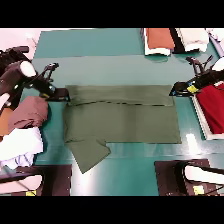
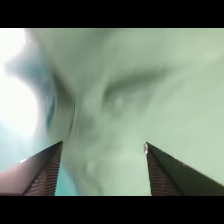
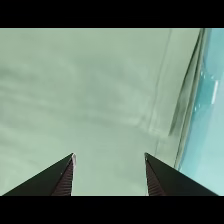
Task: Fold the shirts.
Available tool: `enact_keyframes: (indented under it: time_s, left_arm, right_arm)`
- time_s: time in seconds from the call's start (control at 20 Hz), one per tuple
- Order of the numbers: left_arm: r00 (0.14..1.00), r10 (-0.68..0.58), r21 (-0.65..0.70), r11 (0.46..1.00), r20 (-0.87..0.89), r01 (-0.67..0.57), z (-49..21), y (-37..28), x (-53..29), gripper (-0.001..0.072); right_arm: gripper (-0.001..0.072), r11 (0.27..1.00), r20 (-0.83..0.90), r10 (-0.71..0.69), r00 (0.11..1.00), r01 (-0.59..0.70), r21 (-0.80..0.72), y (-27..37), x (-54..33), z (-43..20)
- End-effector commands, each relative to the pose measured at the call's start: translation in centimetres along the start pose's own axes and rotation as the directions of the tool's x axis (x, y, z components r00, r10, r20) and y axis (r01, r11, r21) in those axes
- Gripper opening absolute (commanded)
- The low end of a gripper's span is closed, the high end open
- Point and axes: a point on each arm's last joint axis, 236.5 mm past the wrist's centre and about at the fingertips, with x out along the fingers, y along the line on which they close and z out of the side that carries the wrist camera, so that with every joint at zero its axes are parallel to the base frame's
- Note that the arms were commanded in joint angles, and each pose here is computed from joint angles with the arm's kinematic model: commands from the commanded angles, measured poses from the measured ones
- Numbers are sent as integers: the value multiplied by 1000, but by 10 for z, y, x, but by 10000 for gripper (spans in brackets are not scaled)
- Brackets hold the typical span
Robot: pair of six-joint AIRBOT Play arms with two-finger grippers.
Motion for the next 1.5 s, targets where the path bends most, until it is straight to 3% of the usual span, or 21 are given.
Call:
enact_keyframes:
  time_s: [0.0,0.2,0.4,0.7,0.9,1.0,1.05,1.1,1.3,1.45]
  left_arm:
    - [998,22,-61,998,-54,-25,-81,5,-4,600]
    - [988,-83,-160,985,-134,61,-182,-11,23,600]
    - [963,-220,-260,950,-156,175,-220,-36,49,600]
    - [935,-353,-268,901,4,342,-191,-64,55,600]
    - [932,-361,-274,895,19,352,-187,-66,54,598]
    - [930,-368,-247,901,1,357,-192,-68,53,279]
    - [929,-370,-234,904,-6,358,-193,-68,53,212]
    - [928,-371,-229,905,-12,359,-195,-68,53,31]
    - [943,-328,-175,933,-53,315,-202,-59,52,21]
    - [957,-280,-126,955,-75,270,-201,-50,47,21]
  right_arm:
    - [501,1000,63,-9,998,10,-21,9,-24,-13]
    - [501,999,184,-25,983,31,-29,14,-42,-15]
    - [500,999,220,-27,975,36,-37,17,-52,-17]
    - [500,999,209,-22,978,31,-39,20,-54,-21]
    - [499,999,223,28,974,-23,-22,32,-55,-18]
    - [436,999,224,49,973,-45,-21,37,-55,-18]
    - [437,999,222,48,974,-45,-21,37,-55,-19]
    - [436,999,215,47,975,-43,-22,36,-55,-20]
    - [437,999,67,-39,997,39,4,8,-48,-57]
    - [437,983,-106,-88,991,103,152,-40,-31,-121]
